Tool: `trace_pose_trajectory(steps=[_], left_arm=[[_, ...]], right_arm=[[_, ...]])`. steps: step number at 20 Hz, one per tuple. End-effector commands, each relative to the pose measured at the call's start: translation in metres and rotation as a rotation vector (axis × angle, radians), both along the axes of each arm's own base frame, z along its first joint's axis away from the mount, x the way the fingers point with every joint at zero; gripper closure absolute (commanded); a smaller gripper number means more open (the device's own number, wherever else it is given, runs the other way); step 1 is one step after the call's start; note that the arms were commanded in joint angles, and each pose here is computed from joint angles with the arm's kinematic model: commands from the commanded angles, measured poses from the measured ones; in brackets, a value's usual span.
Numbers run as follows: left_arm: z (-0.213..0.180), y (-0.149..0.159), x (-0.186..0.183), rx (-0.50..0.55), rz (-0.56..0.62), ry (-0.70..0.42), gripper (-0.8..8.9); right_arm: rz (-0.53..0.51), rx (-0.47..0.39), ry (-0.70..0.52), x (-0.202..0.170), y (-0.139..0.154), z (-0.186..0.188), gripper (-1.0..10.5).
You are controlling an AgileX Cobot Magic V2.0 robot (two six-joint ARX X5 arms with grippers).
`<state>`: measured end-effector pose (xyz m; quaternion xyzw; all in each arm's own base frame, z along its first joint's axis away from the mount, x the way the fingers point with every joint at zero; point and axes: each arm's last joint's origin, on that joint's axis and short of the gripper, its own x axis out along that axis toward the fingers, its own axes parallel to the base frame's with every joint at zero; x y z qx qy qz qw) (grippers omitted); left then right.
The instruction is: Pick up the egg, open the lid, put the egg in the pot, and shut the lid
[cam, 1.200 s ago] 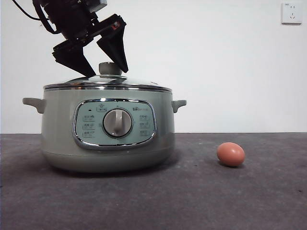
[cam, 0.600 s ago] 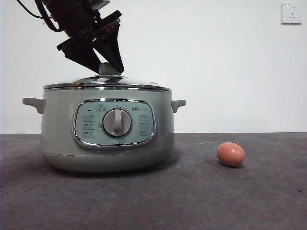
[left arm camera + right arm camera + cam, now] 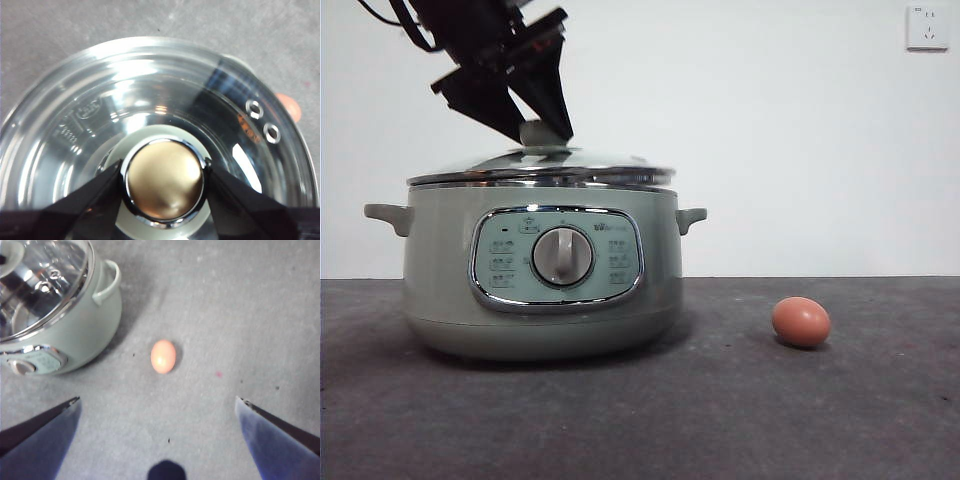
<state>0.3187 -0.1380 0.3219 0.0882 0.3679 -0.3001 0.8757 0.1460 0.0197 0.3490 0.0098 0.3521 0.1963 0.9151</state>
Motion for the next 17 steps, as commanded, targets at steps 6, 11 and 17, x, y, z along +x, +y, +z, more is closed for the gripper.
trace_pose_trajectory(steps=[6,11,17], left_arm=[[0.08,0.016,-0.037,-0.089,0.019,-0.18,8.22],[0.121,0.054,-0.087,-0.125,0.083,-0.286,8.22],[0.14,0.093,-0.147,-0.103,0.179,-0.301,8.22]], right_arm=[[0.003,0.0,0.026,0.02,0.002,-0.006,3.5],[0.022,0.012,0.091,0.063,0.012,-0.026,3.5],[0.101,-0.031,0.164,0.117,0.053,-0.07,3.5]])
